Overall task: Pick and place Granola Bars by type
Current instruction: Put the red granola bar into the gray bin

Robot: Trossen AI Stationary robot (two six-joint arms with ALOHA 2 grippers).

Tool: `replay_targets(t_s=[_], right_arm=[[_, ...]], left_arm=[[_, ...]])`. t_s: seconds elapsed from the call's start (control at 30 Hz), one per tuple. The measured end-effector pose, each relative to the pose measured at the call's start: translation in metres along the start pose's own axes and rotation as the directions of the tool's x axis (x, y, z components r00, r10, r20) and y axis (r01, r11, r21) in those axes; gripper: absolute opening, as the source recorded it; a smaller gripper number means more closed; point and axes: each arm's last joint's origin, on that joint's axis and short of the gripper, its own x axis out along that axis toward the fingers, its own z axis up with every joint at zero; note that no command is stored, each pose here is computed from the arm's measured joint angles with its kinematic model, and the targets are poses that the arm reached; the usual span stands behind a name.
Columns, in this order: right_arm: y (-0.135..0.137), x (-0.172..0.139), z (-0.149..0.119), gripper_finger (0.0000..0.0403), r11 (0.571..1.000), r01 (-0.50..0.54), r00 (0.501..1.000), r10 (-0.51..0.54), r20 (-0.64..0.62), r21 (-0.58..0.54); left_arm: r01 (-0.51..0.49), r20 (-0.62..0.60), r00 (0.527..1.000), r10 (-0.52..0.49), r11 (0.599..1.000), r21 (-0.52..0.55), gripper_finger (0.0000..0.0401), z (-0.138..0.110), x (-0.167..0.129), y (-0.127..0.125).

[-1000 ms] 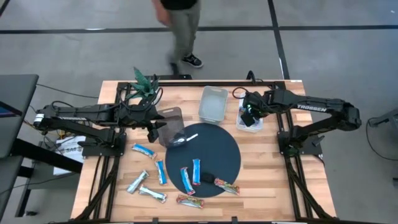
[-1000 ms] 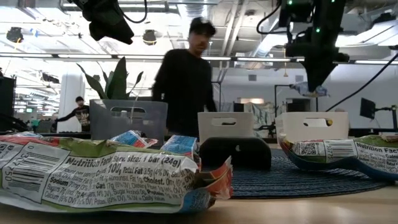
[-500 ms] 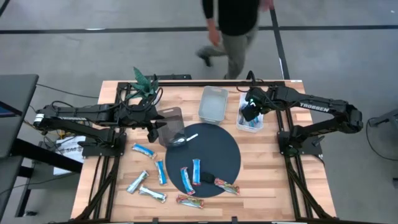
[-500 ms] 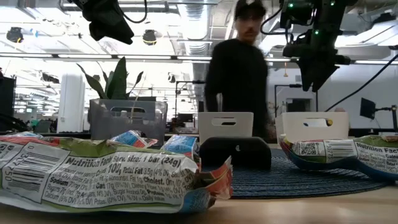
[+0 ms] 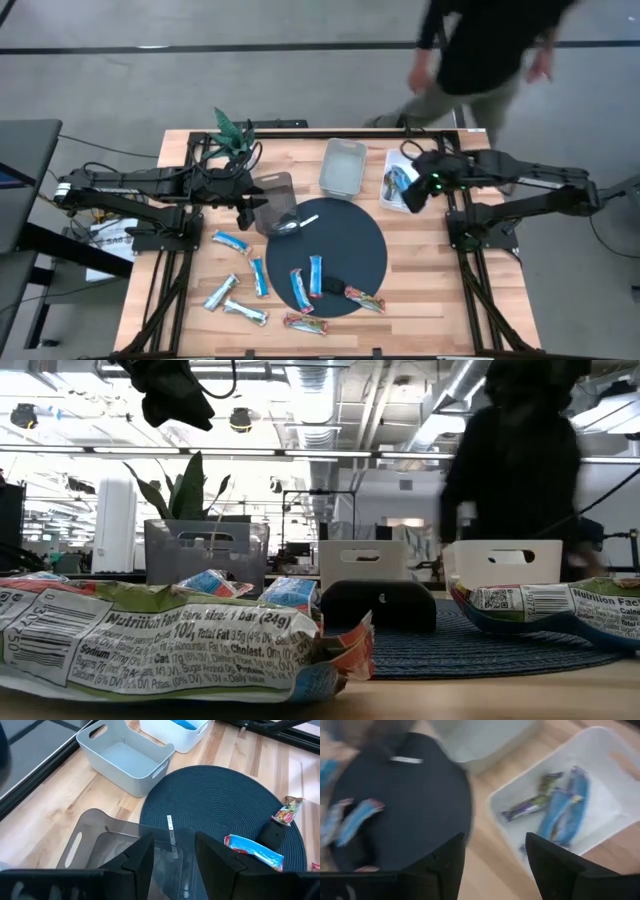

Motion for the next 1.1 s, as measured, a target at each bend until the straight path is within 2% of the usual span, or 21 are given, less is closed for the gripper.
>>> replay_targets(t_s=[0.27, 0.5, 0.67, 0.83, 1.0, 1.1], right_arm=[[0.003, -0.028, -0.022, 0.0184, 0.986, -0.145, 0.988, 0.149, 0.039, -0.079], [0.008, -0.033, -0.029, 0.0180, 0.973, -0.183, 0.982, 0.189, 0.029, -0.142], [0.017, -0.036, -0.025, 0.0182, 0.936, -0.225, 0.961, 0.260, 0.097, -0.271], [0.022, -0.042, -0.019, 0.0176, 0.894, -0.257, 0.919, 0.344, 0.195, -0.367], [0.020, -0.037, -0.024, 0.0174, 0.871, -0.313, 0.862, 0.427, 0.271, -0.379], [0.014, -0.032, -0.033, 0.0174, 0.844, -0.375, 0.785, 0.509, 0.354, -0.383]], left_arm=[[-0.001, 0.000, 1.000, 0.001, 1.000, 0.007, 0.0134, 0.000, 0.000, 0.000], [-0.003, 0.001, 1.000, 0.003, 1.000, 0.010, 0.0134, 0.000, 0.000, 0.000], [-0.016, 0.006, 1.000, 0.016, 1.000, 0.010, 0.0134, 0.000, 0.000, 0.000], [-0.017, 0.006, 1.000, 0.017, 1.000, 0.010, 0.0134, 0.000, 0.000, 0.000], [-0.017, 0.006, 1.000, 0.017, 1.000, 0.010, 0.0134, 0.000, 0.000, 0.000], [-0.017, 0.006, 1.000, 0.017, 1.000, 0.010, 0.0134, 0.000, 0.000, 0.000]])
